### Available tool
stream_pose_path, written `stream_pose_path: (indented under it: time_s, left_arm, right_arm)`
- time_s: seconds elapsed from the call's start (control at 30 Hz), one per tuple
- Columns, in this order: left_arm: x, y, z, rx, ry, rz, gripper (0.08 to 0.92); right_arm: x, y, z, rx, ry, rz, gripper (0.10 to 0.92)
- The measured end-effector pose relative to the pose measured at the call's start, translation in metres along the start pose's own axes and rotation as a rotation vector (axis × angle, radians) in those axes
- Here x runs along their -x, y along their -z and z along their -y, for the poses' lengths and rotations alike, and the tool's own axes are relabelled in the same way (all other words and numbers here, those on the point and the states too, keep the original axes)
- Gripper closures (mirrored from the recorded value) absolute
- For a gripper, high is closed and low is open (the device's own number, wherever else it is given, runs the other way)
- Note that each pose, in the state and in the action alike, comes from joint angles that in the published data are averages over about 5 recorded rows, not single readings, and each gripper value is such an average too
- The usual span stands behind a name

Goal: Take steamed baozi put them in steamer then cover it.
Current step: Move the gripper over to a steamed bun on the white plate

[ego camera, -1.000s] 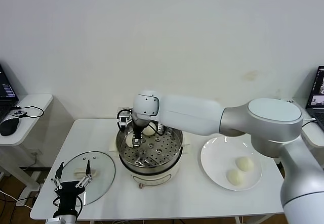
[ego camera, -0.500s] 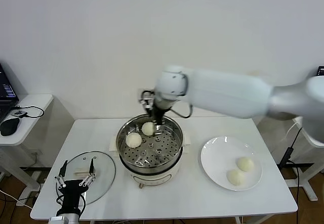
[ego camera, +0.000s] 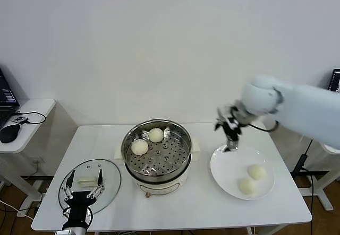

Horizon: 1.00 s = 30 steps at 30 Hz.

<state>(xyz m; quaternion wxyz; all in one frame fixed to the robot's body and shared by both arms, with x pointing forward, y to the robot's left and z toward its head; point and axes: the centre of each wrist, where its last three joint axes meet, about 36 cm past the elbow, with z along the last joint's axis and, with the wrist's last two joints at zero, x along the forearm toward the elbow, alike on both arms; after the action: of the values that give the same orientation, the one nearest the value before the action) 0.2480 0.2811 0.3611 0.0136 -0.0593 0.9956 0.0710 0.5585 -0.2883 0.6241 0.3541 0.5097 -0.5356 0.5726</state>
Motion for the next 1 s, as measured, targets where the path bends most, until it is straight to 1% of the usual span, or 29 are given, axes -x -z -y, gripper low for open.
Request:
stream_pose_path:
  time_s: [0.2, 0.43, 0.63, 1.0]
  left_arm:
    - [-0.004, -0.003, 0.002, 0.01, -0.002, -0.013, 0.177]
    - [-0.007, -0.007, 0.007, 0.014, -0.003, -0.026, 0.177]
    - [-0.009, -0.009, 0.006, 0.019, -0.001, -0.031, 0.177]
    - [-0.008, -0.01, 0.003, 0.025, 0.005, -0.032, 0.177]
  right_arm:
    - [0.036, -0.038, -0.038, 0.036, 0.026, -0.032, 0.2]
    - [0.066, -0.063, -0.068, 0.056, 0.064, -0.072, 0.2]
    - [0.084, -0.072, -0.079, 0.063, 0.074, -0.082, 0.2]
    - [0.114, -0.074, -0.087, 0.074, 0.088, -0.08, 0.2]
